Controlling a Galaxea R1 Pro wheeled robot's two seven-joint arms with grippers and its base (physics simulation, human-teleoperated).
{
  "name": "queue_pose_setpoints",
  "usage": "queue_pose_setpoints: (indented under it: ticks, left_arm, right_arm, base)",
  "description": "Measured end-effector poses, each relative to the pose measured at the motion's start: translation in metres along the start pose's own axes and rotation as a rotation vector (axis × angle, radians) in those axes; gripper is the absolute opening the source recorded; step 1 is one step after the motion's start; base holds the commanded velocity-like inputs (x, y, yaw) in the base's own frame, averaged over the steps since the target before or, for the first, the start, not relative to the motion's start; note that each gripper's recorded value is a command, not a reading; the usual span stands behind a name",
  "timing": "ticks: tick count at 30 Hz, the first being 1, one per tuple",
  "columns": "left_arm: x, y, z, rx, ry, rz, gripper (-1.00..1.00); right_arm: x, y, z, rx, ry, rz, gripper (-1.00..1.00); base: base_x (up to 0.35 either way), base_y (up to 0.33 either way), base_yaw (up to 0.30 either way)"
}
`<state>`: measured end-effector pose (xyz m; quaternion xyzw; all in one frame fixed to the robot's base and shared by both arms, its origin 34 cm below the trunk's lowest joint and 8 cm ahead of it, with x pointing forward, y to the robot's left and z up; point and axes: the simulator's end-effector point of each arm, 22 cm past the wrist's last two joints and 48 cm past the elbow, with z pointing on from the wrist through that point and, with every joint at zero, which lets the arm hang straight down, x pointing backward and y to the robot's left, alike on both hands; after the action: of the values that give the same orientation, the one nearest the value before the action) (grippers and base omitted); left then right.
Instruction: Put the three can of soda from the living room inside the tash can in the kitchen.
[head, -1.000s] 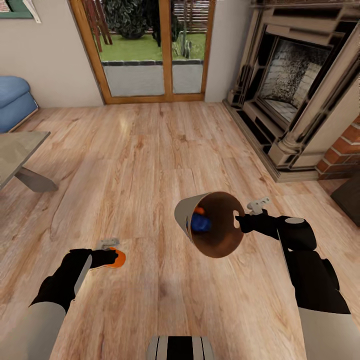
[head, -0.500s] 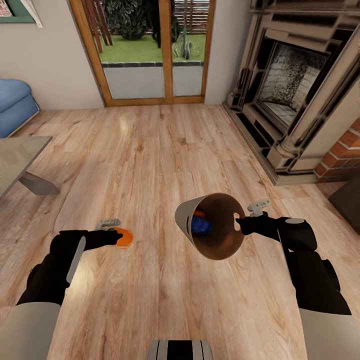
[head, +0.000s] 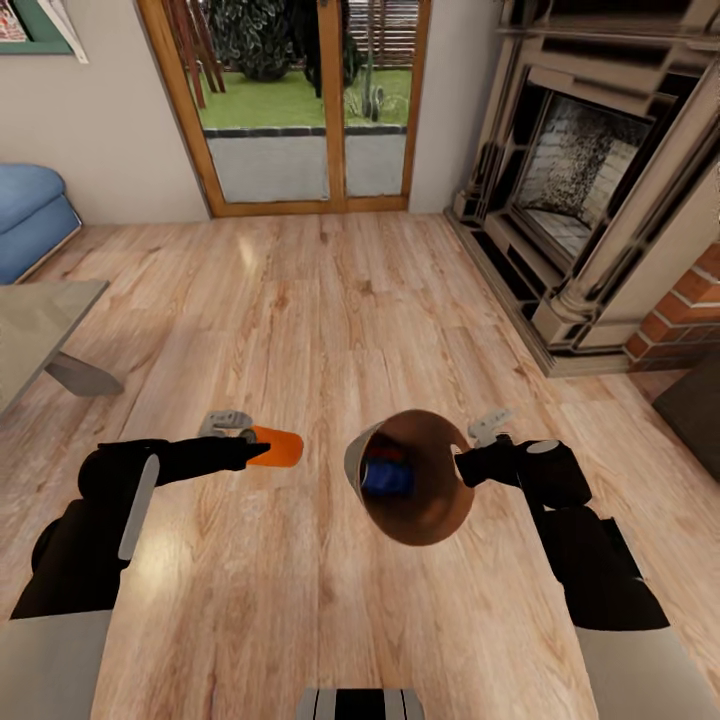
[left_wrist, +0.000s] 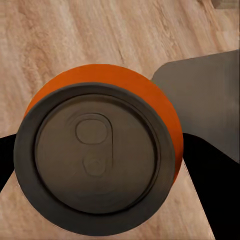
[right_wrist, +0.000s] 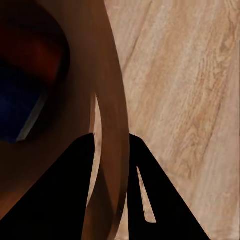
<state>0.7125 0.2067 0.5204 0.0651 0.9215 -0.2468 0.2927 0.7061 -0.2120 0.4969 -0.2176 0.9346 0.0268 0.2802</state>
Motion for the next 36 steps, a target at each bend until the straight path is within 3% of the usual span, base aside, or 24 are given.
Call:
queue_pose_setpoints:
  ticks: [4, 8, 20, 26, 31, 32, 36]
  left_arm:
    - [-0.009, -0.010, -0.007, 0.023, -0.007, 0.008, -1.00]
    - [-0.017, -0.015, -0.014, 0.040, -0.009, 0.013, -1.00]
    - [-0.039, -0.043, -0.035, 0.127, -0.016, 0.017, -1.00]
    - [-0.063, -0.083, -0.057, 0.236, -0.060, 0.064, -1.00]
    - [-0.071, -0.111, -0.071, 0.342, -0.064, 0.071, -1.00]
    - [-0.073, -0.125, -0.077, 0.402, -0.066, 0.071, -1.00]
    - [-0.078, -0.135, -0.085, 0.438, -0.064, 0.074, -1.00]
  right_arm:
    - [0.001, 0.003, -0.006, 0.004, 0.045, 0.003, -1.00]
    - [-0.008, 0.010, -0.012, -0.021, 0.040, 0.004, -1.00]
    - [-0.016, -0.001, -0.021, -0.015, 0.078, 0.000, -1.00]
    - [-0.023, -0.019, -0.005, -0.010, 0.156, 0.007, -1.00]
    - [-0.026, -0.015, -0.006, -0.040, 0.183, 0.026, -1.00]
    - [-0.025, -0.013, -0.005, -0.044, 0.194, 0.020, -1.00]
    - [-0.025, -0.008, -0.006, -0.040, 0.219, -0.020, -1.00]
  base:
    - [0.000, 0.000, 0.000]
    - [0.000, 0.000, 0.000]
    - [0.000, 0.000, 0.000]
    - [0.000, 0.000, 0.000]
    - [0.000, 0.000, 0.000]
    - [0.000, 0.000, 0.000]
    - [0.000, 0.000, 0.000]
